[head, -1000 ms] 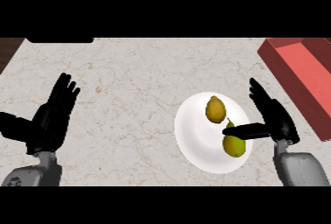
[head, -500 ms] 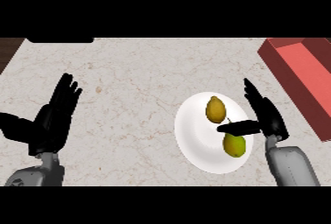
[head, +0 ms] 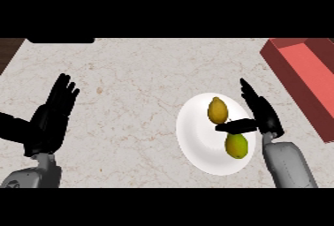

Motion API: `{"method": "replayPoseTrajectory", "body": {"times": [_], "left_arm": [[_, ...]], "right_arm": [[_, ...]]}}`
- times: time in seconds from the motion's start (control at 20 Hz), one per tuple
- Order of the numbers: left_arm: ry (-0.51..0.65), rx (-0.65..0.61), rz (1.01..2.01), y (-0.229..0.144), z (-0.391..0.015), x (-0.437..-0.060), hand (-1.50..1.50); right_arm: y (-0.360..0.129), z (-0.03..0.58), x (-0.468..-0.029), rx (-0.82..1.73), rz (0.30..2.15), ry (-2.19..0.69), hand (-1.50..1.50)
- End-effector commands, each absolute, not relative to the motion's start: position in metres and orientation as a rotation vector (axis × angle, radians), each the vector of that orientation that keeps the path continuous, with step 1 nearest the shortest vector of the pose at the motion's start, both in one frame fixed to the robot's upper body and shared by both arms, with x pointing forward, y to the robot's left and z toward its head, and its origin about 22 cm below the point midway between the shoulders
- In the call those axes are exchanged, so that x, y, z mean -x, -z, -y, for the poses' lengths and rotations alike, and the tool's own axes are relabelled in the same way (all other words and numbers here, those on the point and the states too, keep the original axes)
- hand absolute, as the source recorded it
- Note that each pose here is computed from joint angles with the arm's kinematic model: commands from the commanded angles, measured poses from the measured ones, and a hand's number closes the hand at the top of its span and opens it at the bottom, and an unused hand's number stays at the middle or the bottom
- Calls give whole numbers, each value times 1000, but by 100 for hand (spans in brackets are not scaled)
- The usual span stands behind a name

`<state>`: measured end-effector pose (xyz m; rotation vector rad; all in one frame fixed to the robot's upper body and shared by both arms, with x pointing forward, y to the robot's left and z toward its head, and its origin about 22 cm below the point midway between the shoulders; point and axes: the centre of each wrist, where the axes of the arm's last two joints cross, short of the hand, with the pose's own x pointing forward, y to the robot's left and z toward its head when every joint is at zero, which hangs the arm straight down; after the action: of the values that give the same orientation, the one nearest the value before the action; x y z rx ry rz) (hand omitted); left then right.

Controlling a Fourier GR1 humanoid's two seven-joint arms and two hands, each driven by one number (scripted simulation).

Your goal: Pick the lemon from the plate and place it in the cardboard box

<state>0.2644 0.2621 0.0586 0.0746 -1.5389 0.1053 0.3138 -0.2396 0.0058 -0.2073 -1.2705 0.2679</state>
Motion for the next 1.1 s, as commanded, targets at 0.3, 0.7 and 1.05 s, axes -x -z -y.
{"method": "replayPoseTrajectory", "body": {"times": [0.3,0.7,1.05], "left_arm": [[-117,-60,1564,-60,-265,-266,0],[-103,-80,1550,-56,-260,-264,0],[-112,-59,1552,-62,-257,-264,0]], "right_arm": [[-2,231,-319,197,1257,-278,-150],[30,234,-319,207,1255,-315,-150],[34,217,-316,279,1348,-393,150]]}}
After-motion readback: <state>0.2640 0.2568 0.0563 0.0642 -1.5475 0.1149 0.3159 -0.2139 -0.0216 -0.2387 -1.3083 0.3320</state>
